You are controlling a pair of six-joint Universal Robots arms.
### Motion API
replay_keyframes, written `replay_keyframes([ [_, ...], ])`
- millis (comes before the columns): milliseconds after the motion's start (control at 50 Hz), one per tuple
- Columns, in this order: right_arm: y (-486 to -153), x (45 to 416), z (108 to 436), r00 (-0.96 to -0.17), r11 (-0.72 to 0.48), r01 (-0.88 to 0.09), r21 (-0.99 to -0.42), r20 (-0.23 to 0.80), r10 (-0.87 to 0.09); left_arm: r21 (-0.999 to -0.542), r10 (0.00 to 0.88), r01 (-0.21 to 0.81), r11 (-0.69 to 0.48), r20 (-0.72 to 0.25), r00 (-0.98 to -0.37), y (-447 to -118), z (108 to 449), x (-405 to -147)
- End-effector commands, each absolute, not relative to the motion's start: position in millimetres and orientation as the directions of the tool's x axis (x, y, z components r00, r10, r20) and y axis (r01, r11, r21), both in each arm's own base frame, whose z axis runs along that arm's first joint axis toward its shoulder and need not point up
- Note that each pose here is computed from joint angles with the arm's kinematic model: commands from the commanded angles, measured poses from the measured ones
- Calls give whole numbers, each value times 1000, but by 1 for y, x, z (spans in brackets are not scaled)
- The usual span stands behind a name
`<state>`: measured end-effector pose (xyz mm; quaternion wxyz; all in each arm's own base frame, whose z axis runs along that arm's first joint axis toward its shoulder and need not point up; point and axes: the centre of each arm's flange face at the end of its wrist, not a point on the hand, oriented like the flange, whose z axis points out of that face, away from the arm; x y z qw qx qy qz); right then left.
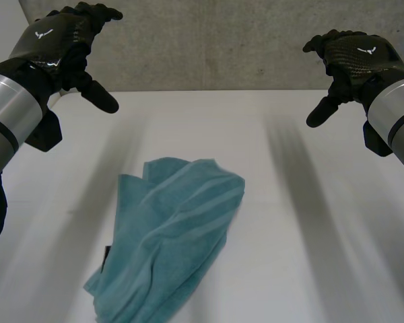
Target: Fold the laundry
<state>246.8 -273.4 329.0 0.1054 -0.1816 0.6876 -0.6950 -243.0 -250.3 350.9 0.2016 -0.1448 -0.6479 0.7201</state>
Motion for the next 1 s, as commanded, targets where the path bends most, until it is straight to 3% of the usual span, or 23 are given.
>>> replay_keyframes([
  [20, -271, 251, 328, -899, -48, -133, -990, 141, -415, -991, 456, -101, -88, 50, -889, -256, 353, -237],
  [240, -272, 268, 287, -763, -55, -342, -938, 311, -567, -995, 438, -79, -57, 46, -898, -272, 342, -234],
  [360, -254, 282, 276, -693, -64, -372, -926, 323, -645, -998, 432, -54, 24, 60, -900, -285, 316, -238],
  [460, -220, 315, 261, -523, -91, -343, -935, 270, -808, -994, 412, -30, 104, 70, -908, -295, 288, -236],
  [480, -220, 316, 261, -523, -91, -343, -935, 270, -809, -994, 412, -30, 104, 70, -908, -295, 288, -236],
  [640, -174, 372, 238, -290, -57, -285, -957, 143, -946, -986, 332, -27, 166, 82, -940, -305, 269, -209],
  [800, -143, 409, 198, -151, -49, -327, -944, 104, -983, -985, 282, -35, 170, 83, -956, -300, 267, -190],
  [1000, -113, 431, 152, -55, -61, -390, -919, 90, -994, -982, 236, -43, 183, 87, -968, -298, 264, -174],
])
